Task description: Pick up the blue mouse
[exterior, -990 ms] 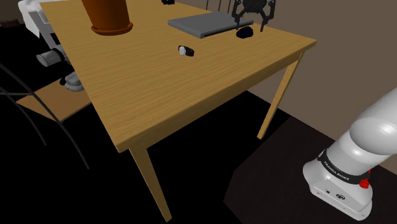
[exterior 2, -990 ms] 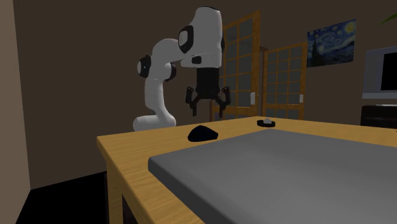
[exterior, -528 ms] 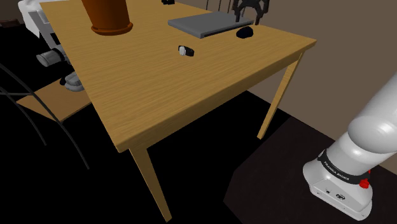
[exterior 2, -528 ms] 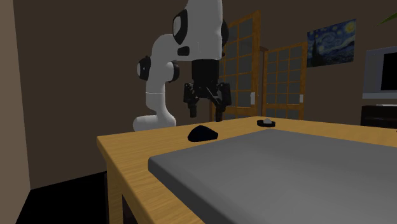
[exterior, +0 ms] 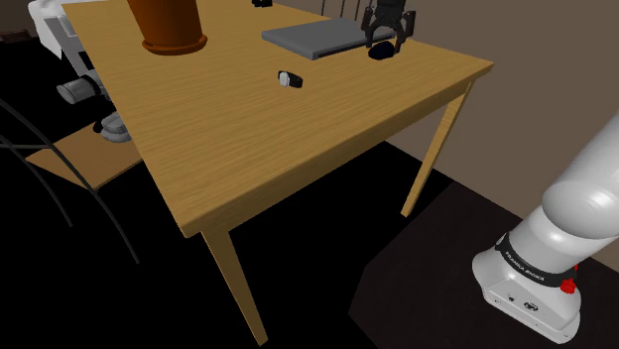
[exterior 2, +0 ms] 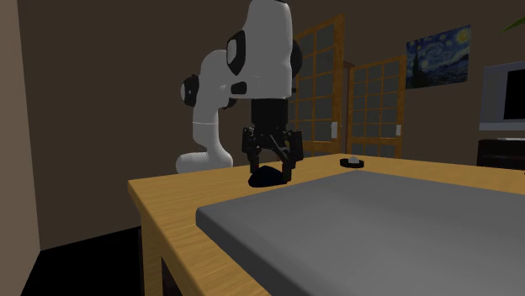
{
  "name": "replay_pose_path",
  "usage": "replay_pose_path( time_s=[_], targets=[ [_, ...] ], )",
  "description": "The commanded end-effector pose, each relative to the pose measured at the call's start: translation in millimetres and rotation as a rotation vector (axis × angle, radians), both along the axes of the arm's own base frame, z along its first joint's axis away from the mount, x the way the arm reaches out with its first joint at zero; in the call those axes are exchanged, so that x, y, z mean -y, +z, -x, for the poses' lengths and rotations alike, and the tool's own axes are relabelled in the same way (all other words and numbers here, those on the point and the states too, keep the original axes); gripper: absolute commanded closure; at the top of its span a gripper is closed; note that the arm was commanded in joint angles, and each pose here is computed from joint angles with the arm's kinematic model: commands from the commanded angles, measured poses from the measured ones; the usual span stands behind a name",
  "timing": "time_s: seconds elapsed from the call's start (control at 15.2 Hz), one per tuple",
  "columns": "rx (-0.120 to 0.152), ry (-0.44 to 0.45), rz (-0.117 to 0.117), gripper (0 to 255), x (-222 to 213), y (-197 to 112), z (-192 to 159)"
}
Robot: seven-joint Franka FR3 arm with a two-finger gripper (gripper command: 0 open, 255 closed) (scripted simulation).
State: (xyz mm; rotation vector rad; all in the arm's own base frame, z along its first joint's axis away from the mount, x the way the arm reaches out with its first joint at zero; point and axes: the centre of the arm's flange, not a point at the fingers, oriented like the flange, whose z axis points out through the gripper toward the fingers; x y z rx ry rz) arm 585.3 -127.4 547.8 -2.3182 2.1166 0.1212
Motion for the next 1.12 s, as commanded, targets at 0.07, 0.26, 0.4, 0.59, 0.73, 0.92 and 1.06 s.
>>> replay_pose_path(
  time_s=[0.07,0.26,0.4,0.59,0.73,0.92,1.06],
  targets=[
    [0.001,0.0,0.0,0,0.7,-4.3,-0.9],
    [0.001,0.0,0.0,255,0.9,-4.2,-0.8],
    [0.001,0.0,0.0,255,0.9,-4.2,-0.8],
    [0.001,0.0,0.0,255,1.1,-4.2,-0.8],
    [0.001,0.0,0.0,255,0.7,-4.3,-0.9],
    [0.001,0.0,0.0,255,0.7,11.6,-0.9],
    [0.001,0.0,0.0,255,0.7,22.1,-0.9]
  ],
)
